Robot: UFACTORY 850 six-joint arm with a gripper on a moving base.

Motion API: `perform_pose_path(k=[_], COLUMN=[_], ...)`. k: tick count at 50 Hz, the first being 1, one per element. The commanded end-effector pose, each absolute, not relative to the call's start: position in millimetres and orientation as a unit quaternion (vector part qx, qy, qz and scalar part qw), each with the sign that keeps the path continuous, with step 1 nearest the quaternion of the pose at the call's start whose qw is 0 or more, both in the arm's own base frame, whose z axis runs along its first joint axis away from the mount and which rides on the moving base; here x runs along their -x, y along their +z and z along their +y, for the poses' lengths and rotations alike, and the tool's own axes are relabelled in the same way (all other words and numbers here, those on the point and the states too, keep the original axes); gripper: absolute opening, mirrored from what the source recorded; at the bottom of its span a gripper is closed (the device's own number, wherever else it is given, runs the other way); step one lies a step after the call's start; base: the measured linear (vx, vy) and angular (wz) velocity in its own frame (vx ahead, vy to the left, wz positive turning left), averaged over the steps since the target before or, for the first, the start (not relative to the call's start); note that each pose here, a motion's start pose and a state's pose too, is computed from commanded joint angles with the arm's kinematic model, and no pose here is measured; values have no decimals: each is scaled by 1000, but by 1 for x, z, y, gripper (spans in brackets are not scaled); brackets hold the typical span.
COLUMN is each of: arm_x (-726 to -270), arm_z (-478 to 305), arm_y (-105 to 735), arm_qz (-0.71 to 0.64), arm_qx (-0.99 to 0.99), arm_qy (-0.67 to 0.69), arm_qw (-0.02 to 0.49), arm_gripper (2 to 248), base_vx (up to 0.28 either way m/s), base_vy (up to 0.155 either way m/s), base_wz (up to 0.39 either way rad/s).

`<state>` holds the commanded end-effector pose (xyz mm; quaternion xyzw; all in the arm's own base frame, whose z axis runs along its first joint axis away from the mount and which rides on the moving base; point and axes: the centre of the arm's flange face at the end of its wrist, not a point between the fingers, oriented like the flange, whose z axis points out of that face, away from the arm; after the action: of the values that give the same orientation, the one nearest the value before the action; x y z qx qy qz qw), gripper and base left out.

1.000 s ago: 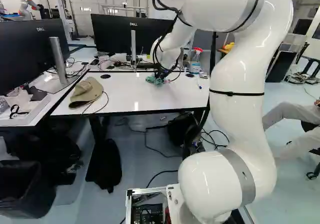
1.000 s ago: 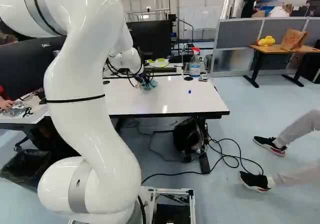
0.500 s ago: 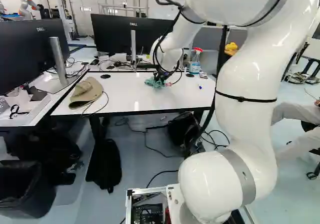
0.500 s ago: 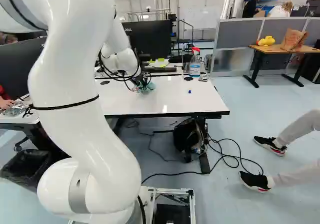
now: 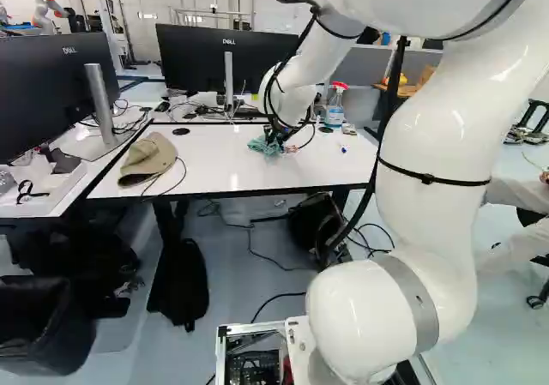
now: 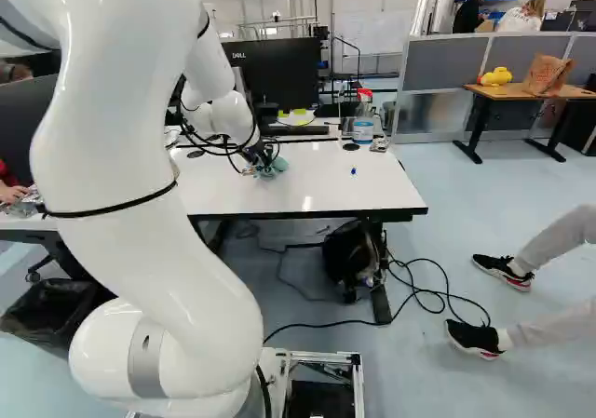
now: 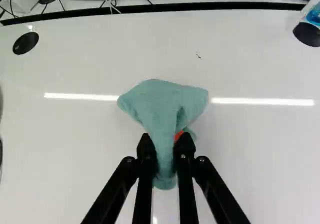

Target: Clean the table with the green towel

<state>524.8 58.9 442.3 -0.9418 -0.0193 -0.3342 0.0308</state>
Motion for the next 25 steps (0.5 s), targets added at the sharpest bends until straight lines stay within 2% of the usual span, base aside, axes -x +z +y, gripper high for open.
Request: perform_pose_path(k=[25], arm_x=[-536], arm_z=[55], arm_y=[451], arm_qz=[-14], arm_qx=[938], arm_qy=[-345], arm_qw=[30], arm_gripper=[50], base_vx=[0], base_vy=[0], base_wz=[0])
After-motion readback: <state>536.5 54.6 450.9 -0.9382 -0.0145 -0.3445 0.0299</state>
